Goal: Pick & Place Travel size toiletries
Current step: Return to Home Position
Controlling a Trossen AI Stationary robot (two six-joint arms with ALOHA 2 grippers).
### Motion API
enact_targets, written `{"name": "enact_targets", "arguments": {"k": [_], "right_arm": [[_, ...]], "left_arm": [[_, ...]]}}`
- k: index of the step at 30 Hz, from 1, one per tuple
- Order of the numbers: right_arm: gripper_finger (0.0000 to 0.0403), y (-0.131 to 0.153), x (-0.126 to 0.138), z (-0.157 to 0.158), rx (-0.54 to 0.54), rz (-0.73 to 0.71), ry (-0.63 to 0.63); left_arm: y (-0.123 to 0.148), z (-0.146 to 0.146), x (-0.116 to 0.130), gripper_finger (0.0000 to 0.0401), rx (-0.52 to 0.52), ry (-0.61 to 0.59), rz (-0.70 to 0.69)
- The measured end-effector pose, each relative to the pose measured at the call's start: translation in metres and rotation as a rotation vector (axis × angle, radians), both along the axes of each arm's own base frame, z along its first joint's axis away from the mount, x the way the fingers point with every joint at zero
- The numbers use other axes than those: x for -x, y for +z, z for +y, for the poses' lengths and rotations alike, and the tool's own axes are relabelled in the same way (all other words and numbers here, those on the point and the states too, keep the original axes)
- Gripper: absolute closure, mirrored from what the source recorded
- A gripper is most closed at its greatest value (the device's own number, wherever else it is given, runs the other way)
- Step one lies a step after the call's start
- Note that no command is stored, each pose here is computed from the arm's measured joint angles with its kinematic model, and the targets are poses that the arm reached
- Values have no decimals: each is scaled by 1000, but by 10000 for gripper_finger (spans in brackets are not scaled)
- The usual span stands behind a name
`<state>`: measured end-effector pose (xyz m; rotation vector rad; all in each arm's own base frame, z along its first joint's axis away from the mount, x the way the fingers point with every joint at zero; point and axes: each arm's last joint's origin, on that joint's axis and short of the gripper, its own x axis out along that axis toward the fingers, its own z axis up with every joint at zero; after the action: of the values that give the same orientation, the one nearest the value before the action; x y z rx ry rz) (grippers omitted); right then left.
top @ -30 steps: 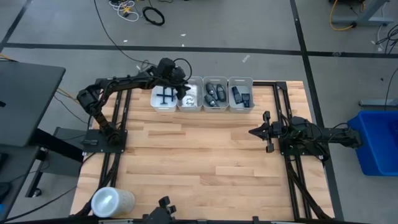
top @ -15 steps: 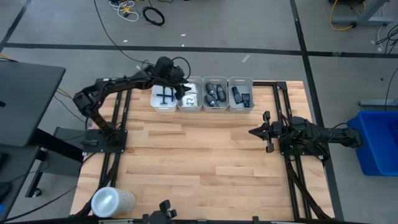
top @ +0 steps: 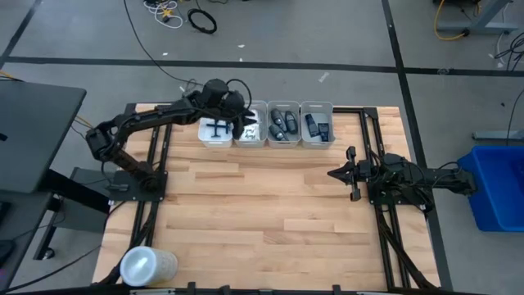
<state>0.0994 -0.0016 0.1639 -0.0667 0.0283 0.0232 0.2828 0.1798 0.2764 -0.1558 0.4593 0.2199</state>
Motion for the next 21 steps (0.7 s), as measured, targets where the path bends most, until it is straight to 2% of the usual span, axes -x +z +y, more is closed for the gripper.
{"name": "enact_targets", "arguments": {"k": [4, 12, 17, 21], "right_arm": [[389, 0, 0, 0, 0, 0, 0], [389, 0, 0, 0, 0, 1, 0], [389, 0, 0, 0, 0, 0, 0], [389, 0, 0, 0, 0, 0, 0]], "left_arm": [[0, -20, -12, 269, 23, -54, -3], [-2, -67, -33, 305, -76, -100, 49], [-9, -88, -36, 335, -144, -69, 167], [-21, -102, -34, 363, -159, -107, 245]]}}
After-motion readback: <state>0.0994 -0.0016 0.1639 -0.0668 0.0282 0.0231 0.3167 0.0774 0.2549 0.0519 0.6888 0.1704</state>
